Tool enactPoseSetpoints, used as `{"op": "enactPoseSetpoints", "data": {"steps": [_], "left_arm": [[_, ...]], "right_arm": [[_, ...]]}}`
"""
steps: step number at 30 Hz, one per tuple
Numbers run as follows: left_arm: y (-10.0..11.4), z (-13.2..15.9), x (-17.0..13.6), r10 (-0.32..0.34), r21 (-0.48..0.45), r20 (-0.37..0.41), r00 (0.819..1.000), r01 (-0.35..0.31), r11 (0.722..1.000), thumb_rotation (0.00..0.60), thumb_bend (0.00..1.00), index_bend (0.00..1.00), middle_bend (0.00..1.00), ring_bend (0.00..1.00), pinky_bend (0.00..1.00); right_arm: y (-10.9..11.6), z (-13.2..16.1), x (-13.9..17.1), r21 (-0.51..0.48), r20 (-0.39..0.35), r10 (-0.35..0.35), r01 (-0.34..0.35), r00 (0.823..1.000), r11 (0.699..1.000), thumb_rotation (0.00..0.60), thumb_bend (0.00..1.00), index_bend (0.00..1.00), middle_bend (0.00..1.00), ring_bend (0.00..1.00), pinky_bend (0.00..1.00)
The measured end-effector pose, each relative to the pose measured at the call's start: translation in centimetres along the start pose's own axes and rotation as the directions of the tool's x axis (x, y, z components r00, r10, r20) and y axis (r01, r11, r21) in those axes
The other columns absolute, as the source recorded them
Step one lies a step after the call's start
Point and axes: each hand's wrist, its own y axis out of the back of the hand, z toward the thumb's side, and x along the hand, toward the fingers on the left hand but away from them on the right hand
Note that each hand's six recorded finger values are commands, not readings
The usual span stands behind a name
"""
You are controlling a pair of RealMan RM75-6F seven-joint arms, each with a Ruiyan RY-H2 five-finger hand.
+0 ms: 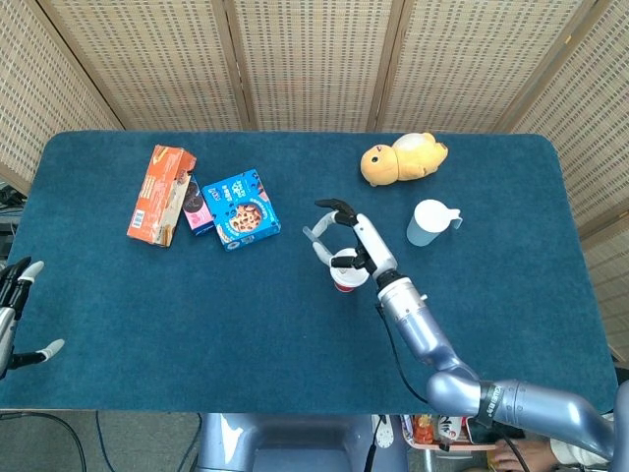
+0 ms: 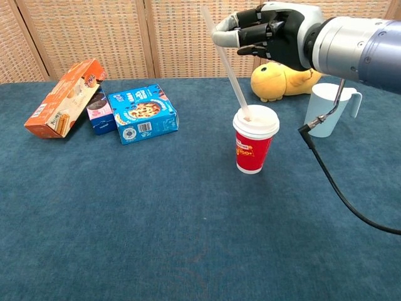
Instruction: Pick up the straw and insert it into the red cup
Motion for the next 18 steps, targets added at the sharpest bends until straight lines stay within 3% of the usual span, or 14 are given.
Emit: {"op": "enactPoseSetpoints", "data": {"steps": [18], "left_arm": [[-0.4, -0.7, 0.1, -0.011, -0.012, -0.013, 1.0, 0.01, 1.0, 0.6, 0.12, 0.0, 0.0, 0.0, 0.0]], "right_arm": [[-0.5, -1.2, -0.4, 0.004, 0.026, 0.004, -0.004, 1.0, 1.0, 0.6, 0.6, 0.69, 0.22, 0.0, 0.0]]}}
